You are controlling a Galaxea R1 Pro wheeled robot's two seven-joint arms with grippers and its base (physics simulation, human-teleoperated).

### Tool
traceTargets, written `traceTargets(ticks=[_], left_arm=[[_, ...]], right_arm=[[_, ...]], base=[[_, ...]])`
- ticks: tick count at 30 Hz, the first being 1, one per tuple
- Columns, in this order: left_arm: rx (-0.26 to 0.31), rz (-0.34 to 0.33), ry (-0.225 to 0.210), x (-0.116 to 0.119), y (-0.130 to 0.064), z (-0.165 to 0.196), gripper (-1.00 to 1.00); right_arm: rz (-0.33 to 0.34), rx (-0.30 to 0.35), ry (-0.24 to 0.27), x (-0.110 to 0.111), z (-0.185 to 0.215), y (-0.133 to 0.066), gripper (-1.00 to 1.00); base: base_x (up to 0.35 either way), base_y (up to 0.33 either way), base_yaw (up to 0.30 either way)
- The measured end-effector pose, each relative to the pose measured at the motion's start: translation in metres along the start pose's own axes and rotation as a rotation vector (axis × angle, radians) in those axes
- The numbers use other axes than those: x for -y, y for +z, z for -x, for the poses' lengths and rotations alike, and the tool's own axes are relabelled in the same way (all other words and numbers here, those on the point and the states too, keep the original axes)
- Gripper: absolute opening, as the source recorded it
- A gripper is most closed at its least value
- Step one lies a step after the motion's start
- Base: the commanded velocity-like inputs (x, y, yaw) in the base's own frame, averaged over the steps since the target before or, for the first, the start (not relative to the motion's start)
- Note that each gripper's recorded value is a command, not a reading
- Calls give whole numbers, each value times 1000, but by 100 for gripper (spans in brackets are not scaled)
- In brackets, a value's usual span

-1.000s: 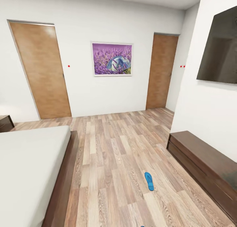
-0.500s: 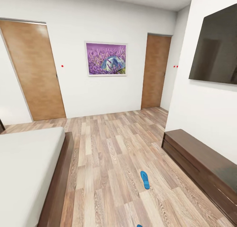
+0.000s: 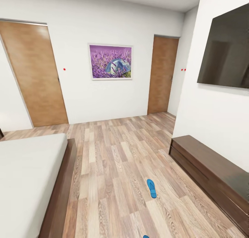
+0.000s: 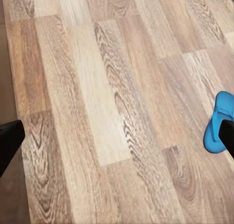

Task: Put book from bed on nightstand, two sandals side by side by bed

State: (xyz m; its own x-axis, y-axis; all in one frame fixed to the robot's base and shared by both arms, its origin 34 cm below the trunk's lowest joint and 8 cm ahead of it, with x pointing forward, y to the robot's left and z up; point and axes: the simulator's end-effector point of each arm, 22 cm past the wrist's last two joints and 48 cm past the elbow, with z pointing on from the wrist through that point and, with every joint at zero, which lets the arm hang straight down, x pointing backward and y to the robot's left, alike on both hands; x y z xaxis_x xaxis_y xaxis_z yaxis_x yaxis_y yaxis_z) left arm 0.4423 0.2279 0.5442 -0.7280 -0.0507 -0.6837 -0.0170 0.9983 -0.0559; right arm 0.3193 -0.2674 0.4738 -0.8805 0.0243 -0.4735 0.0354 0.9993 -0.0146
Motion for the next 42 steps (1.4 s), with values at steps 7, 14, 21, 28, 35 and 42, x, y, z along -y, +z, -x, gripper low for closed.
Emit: traceTargets(ticks=[7,14,21,28,35,42], left_arm=[[-1,0,0,0,0,-1,100],[-2,0,0,0,0,-1,100],[-3,0,0,0,0,-1,100],[-3,0,0,0,0,-1,100],[-3,0,0,0,0,-1,100],[-3,0,0,0,0,-1,100]], right_arm=[[0,-2,0,0,-1,0,100],[0,-3,0,0,-1,0,100],[0,-3,0,0,-1,0,100],[0,-3,0,0,-1,0,100],[0,-3,0,0,-1,0,100],[0,-3,0,0,-1,0,100]], base=[[0,0,-180],[0,0,-62],[0,0,-5],[0,0,0],[0,0,0],[21,0,0]])
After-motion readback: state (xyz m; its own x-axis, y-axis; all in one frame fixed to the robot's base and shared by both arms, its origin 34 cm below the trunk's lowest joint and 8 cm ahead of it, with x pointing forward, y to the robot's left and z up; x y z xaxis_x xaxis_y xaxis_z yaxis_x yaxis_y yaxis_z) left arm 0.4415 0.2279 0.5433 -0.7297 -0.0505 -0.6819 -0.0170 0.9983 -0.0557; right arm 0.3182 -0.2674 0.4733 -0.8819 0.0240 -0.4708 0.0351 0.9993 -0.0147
